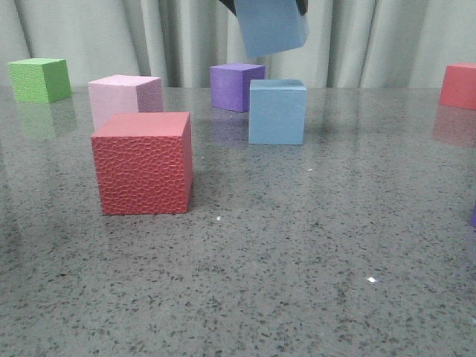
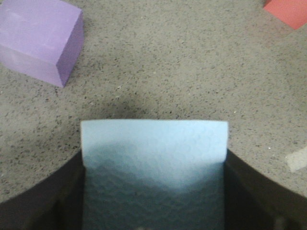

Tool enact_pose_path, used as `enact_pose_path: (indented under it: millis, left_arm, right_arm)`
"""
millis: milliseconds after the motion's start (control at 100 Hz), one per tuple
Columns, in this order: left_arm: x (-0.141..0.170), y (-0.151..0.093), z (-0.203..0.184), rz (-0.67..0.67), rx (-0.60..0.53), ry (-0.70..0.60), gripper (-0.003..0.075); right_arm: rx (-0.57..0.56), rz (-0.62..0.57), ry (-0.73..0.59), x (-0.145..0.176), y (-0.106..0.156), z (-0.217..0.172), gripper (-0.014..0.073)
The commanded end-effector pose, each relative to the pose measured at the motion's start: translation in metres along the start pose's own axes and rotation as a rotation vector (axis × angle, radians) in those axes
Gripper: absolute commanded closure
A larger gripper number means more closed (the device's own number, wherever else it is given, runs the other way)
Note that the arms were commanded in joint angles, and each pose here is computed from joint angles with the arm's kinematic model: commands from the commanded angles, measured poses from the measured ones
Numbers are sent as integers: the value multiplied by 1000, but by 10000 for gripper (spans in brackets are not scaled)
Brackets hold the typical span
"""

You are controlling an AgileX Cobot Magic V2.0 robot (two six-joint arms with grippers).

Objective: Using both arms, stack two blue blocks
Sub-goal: 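Lower the held cube onto the placed light-blue cube with the left gripper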

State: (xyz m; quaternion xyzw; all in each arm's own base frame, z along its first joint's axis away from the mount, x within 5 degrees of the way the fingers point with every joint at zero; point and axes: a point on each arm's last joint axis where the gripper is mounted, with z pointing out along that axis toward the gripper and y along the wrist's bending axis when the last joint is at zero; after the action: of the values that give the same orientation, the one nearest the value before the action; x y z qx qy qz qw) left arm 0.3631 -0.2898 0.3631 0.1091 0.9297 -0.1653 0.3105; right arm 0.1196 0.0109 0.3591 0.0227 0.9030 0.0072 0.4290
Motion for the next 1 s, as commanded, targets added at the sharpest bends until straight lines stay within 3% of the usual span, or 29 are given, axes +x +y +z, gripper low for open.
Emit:
enact_pose_path:
  millis: [0, 180, 690, 990]
  left_arm:
    - [-12, -9, -39, -11, 20, -125, 550]
    - [-7, -21, -40, 15, -1, -144, 550]
    - [-8, -20, -39, -12, -18, -155, 550]
    - [-2, -20, -19, -7, -41, -109, 550]
  right_arm:
    - [-12, -10, -92, -11, 0, -7, 15]
    - [-12, -10, -92, -11, 0, -7, 15]
    - [-13, -10, -93, -11, 0, -7, 15]
    - [-13, -10, -94, -11, 0, -7, 15]
